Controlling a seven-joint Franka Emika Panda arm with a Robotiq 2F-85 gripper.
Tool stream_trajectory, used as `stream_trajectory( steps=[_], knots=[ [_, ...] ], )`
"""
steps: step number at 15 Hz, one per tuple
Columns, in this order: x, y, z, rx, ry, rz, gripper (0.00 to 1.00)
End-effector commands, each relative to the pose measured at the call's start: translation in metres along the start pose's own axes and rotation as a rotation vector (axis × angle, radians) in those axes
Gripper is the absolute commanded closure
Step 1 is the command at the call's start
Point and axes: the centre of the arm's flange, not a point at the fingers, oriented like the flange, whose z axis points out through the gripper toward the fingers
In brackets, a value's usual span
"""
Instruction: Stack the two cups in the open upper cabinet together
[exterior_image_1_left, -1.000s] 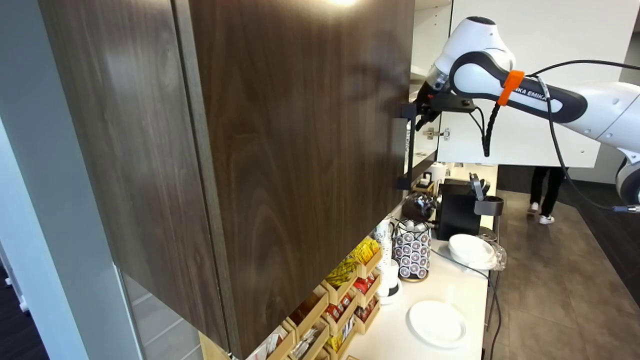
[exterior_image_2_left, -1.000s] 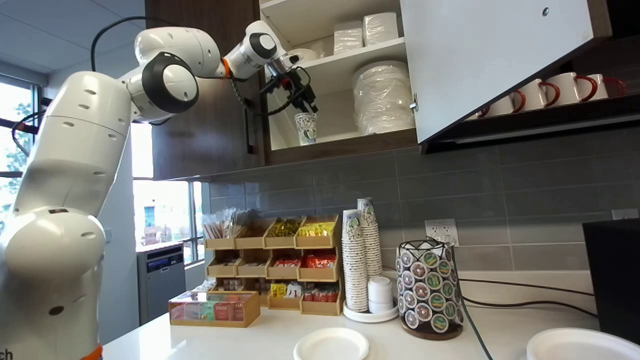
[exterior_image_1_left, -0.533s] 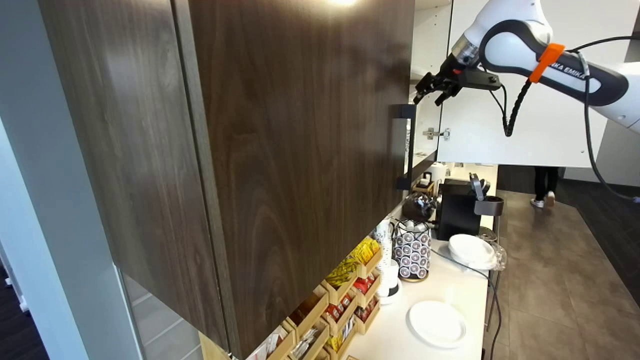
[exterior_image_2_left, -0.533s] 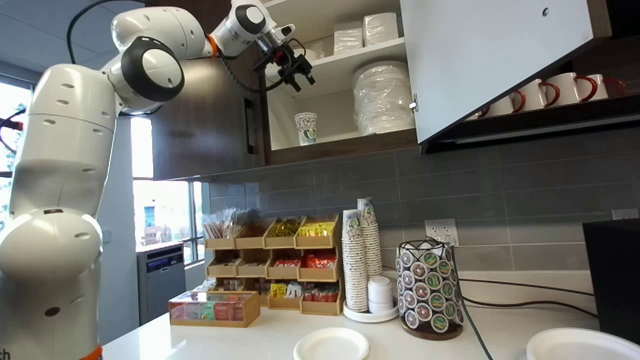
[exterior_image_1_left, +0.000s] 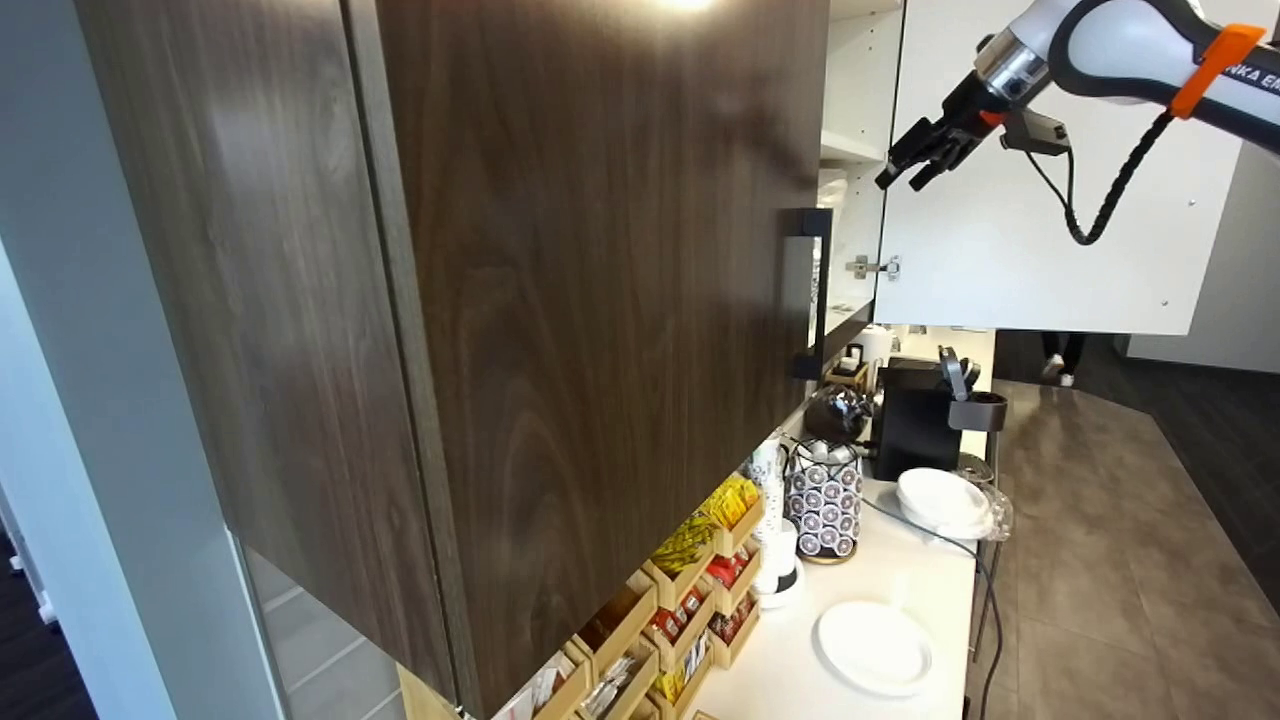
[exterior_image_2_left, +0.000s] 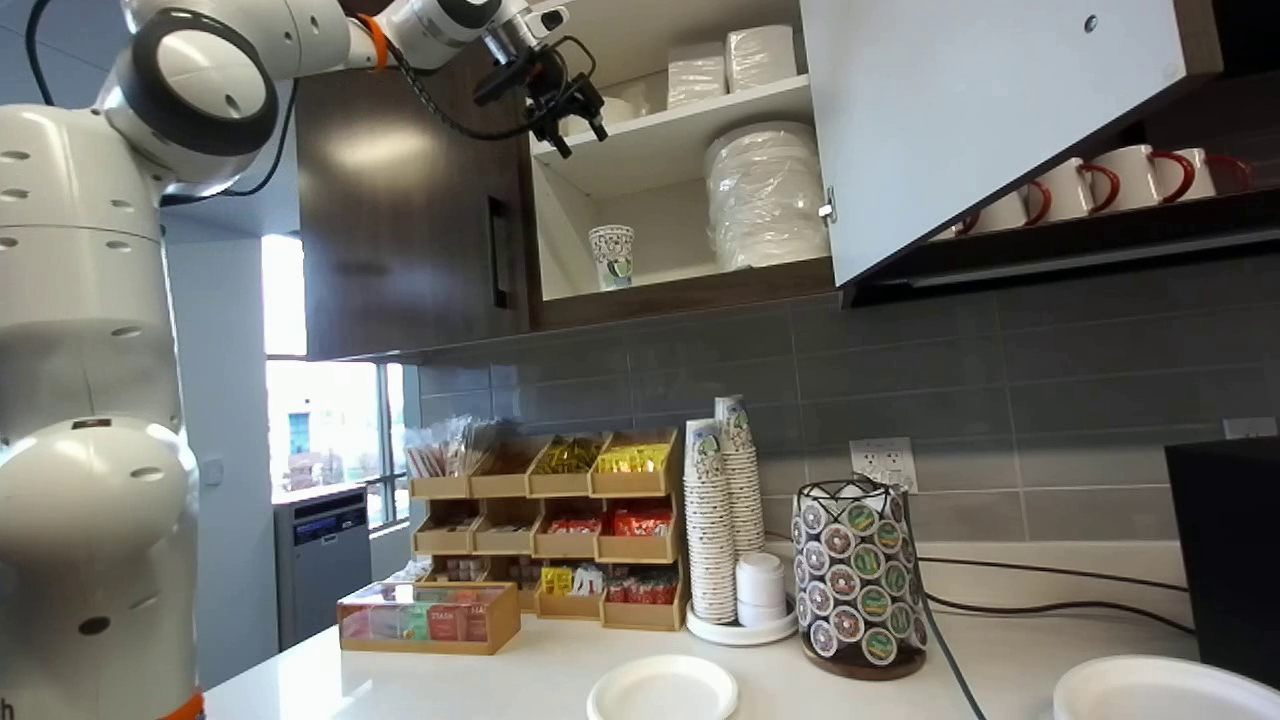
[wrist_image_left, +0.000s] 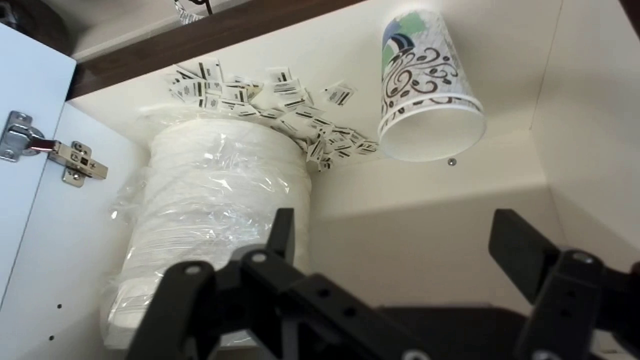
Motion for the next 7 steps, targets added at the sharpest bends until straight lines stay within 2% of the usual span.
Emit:
stream_trajectory(
  steps=[1,2,7],
  knots=[
    [-0.06,0.02,0.0,-0.03,0.01,-0.023,0.0],
    [-0.011,0.01,-0.005,-0.017,0.004,-0.011,0.0],
    [-0.026,0.018,-0.006,-0.036,0.003,-0.011,0.0]
  ],
)
